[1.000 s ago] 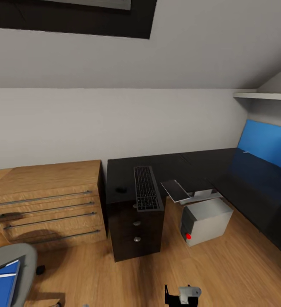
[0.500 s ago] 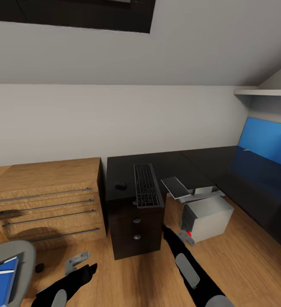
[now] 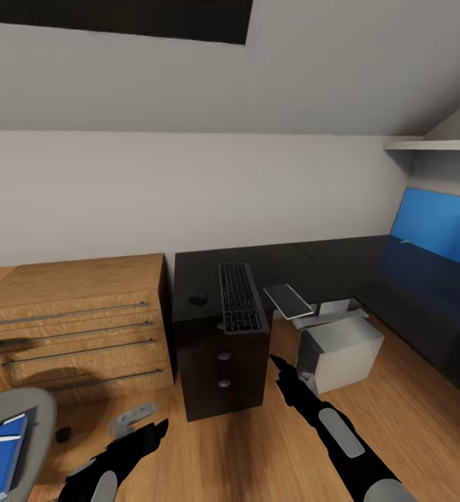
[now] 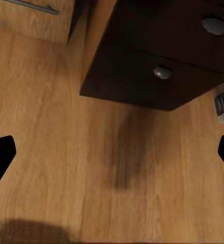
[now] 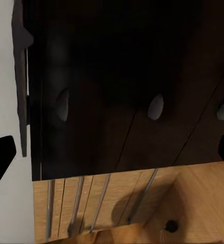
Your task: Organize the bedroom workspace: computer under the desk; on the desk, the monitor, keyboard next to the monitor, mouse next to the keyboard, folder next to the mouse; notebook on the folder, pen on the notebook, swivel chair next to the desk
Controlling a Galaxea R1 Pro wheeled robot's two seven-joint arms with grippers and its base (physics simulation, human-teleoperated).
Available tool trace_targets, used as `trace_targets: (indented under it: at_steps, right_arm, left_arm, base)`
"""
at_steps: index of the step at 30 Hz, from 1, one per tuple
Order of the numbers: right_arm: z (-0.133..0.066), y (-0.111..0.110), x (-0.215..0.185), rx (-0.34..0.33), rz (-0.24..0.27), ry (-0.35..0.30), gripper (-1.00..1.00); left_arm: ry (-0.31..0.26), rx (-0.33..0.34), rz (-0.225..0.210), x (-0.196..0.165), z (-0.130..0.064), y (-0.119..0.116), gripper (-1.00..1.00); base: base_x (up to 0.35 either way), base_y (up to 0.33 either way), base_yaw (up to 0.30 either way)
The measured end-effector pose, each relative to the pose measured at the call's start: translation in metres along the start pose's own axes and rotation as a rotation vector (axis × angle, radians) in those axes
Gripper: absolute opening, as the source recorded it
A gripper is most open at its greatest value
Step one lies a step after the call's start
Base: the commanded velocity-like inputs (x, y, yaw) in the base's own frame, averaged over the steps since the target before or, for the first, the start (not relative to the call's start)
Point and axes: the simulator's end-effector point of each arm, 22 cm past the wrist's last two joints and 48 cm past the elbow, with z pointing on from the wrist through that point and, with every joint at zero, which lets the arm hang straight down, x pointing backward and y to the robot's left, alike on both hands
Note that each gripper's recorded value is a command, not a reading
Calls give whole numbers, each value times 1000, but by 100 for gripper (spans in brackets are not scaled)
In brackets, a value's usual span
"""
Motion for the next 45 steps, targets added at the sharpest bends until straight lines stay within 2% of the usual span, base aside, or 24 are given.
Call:
trace_targets:
  at_steps: [4, 8, 21, 27, 45]
  right_arm:
    - [0, -6, -1, -21, -1, -1, 100]
    - [1, -15, 1, -24, -2, 0, 100]
    - [6, -40, 9, -26, 2, 3, 100]
    - [9, -48, 13, -42, 0, 6, 100]
    - [15, -79, 23, -62, -16, 16, 100]
  left_arm:
    - [-34, 47, 29, 0, 1, -22, 100]
    - [-43, 55, 37, 4, 5, -24, 100]
    - [-41, 19, 37, 25, 22, -8, 100]
    - [-20, 9, 38, 43, 33, -1, 100]
    - [-1, 10, 44, 79, 57, 11, 100]
  base:
    - [0, 0, 0]
    - [0, 0, 0]
    - [0, 0, 0]
    - [0, 0, 0]
    - [0, 0, 0]
